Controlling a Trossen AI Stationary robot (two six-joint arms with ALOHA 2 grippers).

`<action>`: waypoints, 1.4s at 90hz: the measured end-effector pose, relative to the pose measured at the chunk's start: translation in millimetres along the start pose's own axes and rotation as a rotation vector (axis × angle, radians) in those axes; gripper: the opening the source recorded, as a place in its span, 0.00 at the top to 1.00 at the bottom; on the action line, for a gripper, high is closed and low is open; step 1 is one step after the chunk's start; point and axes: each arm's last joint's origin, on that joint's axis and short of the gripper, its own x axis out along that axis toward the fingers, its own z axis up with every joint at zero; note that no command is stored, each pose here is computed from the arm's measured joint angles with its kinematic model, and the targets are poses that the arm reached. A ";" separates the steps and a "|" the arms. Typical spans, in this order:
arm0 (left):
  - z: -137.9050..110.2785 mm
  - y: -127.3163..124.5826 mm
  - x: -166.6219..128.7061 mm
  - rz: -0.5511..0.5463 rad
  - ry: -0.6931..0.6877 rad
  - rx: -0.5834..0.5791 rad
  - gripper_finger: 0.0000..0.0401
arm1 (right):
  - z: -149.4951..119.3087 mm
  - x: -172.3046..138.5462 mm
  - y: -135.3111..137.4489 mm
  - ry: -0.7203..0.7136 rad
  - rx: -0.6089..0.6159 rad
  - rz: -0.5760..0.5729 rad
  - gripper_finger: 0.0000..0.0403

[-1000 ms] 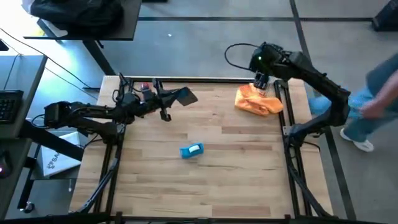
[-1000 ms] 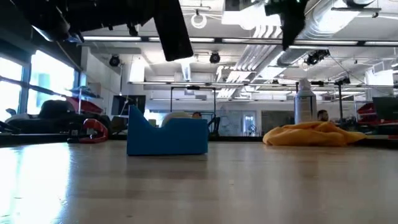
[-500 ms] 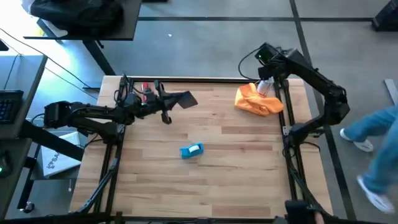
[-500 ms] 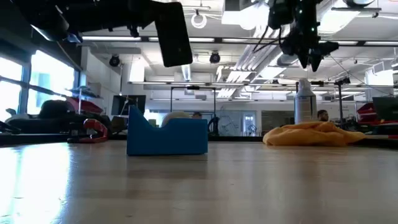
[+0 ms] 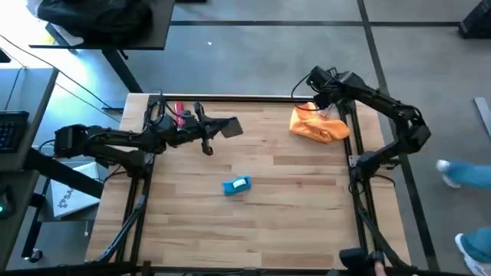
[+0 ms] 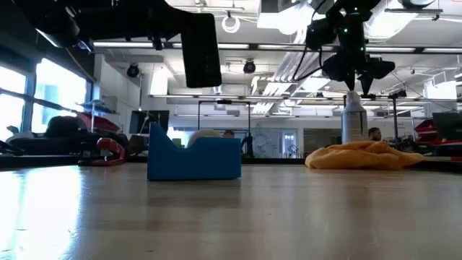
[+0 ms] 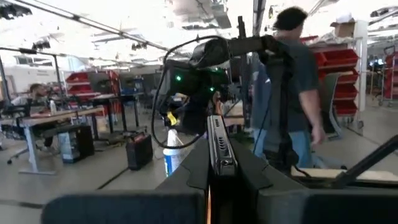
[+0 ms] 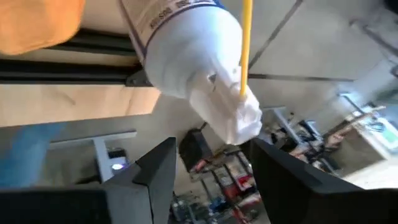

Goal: Apply microfiber cloth
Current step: Spray the back of the black cellphone using the white spray bottle

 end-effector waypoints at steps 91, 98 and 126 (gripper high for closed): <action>-1.0 -9.7 -0.5 -0.021 0.018 0.036 0.97 | 18.3 6.1 5.6 -0.025 -0.154 0.098 0.80; -1.0 -9.7 -0.5 -0.022 0.018 0.036 0.97 | 18.0 5.3 6.6 -0.013 -0.164 0.100 0.86; -1.0 -9.6 -0.5 -0.017 0.019 0.032 0.97 | 25.7 -6.8 13.7 0.001 -0.170 0.084 0.92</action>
